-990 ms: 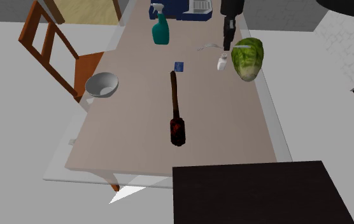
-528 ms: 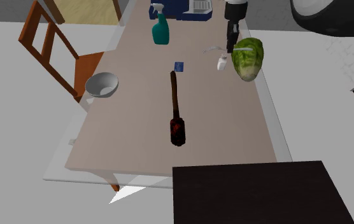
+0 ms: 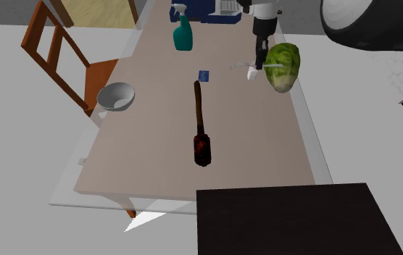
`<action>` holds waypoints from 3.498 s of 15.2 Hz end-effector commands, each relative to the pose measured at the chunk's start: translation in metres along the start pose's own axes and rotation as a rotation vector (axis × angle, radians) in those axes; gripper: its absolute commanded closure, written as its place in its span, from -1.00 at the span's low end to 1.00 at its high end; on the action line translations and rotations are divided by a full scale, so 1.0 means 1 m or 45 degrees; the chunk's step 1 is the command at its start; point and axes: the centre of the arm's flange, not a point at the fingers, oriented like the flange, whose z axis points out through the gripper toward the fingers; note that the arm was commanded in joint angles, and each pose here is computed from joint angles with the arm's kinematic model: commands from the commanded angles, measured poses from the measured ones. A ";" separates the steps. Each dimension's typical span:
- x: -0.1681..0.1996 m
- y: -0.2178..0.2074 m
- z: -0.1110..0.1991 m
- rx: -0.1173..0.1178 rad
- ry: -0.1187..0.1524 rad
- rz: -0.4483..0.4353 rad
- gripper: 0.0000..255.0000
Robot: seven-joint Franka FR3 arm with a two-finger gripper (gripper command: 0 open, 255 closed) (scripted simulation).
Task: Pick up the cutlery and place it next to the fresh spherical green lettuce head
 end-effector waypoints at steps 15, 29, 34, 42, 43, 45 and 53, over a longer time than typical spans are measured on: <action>0.009 0.018 0.082 -0.001 0.000 0.000 1.00; 0.016 0.033 0.154 -0.001 0.000 0.000 1.00; 0.016 0.033 0.154 -0.001 0.000 0.000 1.00; 0.016 0.033 0.154 -0.001 0.000 0.000 -1.00; 0.016 0.033 0.141 -0.001 0.000 0.000 -1.00; 0.016 0.033 0.114 -0.001 0.000 0.000 -1.00; 0.016 0.033 0.104 -0.001 0.000 0.000 -1.00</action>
